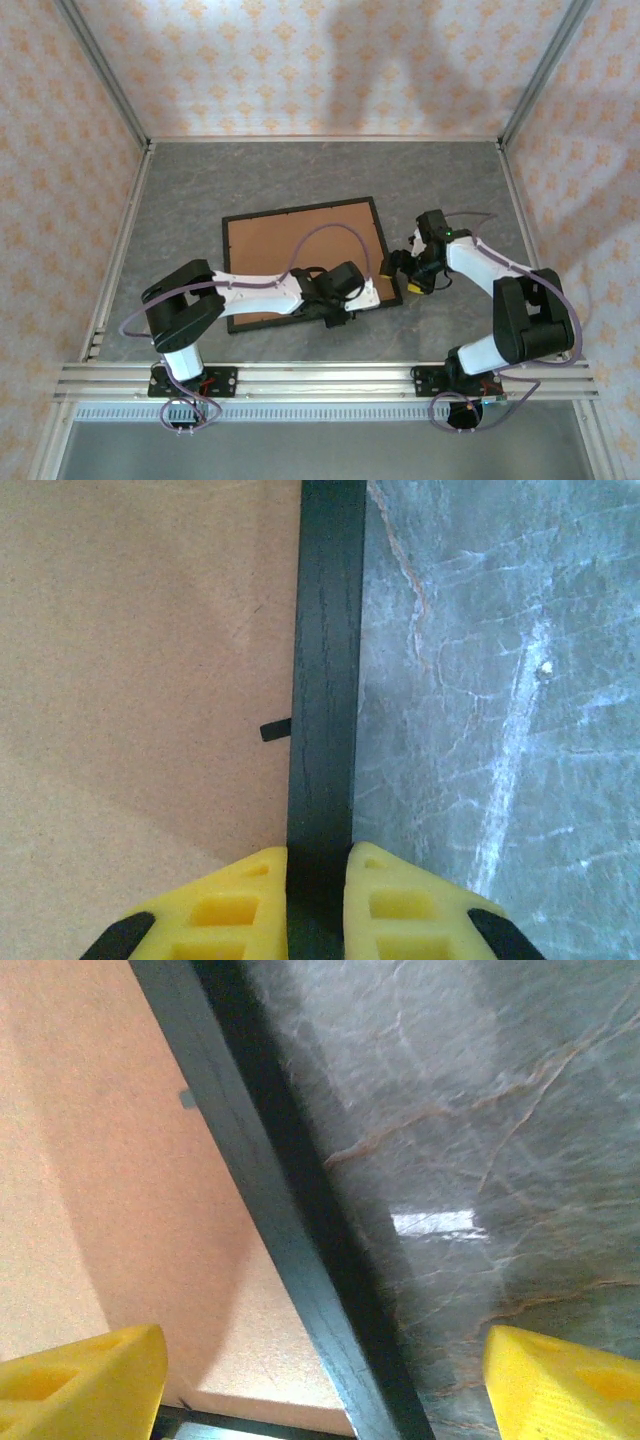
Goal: Put the photo into the frame
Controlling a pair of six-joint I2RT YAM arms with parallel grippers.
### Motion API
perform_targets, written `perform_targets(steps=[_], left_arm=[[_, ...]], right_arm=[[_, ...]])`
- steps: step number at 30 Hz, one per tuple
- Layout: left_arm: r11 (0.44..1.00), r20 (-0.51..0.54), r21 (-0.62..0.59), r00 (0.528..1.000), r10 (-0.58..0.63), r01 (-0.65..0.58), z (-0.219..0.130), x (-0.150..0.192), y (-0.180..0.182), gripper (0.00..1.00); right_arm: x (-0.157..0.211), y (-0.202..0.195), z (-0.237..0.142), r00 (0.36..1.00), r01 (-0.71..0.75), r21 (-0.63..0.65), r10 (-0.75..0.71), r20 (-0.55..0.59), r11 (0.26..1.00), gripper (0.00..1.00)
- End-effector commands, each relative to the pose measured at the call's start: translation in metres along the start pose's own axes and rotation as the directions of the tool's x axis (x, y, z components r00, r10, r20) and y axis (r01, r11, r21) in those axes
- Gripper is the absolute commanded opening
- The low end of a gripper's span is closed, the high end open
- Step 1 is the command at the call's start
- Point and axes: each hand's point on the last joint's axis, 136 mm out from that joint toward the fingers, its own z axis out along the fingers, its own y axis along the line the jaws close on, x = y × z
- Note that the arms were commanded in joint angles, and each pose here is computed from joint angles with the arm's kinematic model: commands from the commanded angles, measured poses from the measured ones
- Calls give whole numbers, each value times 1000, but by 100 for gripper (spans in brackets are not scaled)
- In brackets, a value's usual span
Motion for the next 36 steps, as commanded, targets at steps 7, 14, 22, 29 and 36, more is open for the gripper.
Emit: perform_targets(steps=[7, 14, 22, 29, 36], left_arm=[[996, 184, -2, 979, -92, 94, -32, -34, 20, 14], [994, 169, 1, 980, -104, 106, -27, -28, 19, 15], [993, 143, -5, 983, -116, 118, -19, -18, 18, 18], [993, 121, -20, 986, -113, 117, -15, -12, 19, 24], [990, 109, -111, 991, -79, 91, -17, -7, 26, 47]], right_arm=[[7, 25, 3, 1000, 3, -156, -2, 5, 988, 81], [6, 28, 3, 1000, -1, -182, 6, 24, 983, 66], [6, 29, 3, 1000, 5, -188, 0, 25, 982, 47], [7, 29, 3, 1000, 1, -191, 4, 23, 982, 37], [7, 30, 3, 1000, -9, -192, 13, 17, 981, 34]])
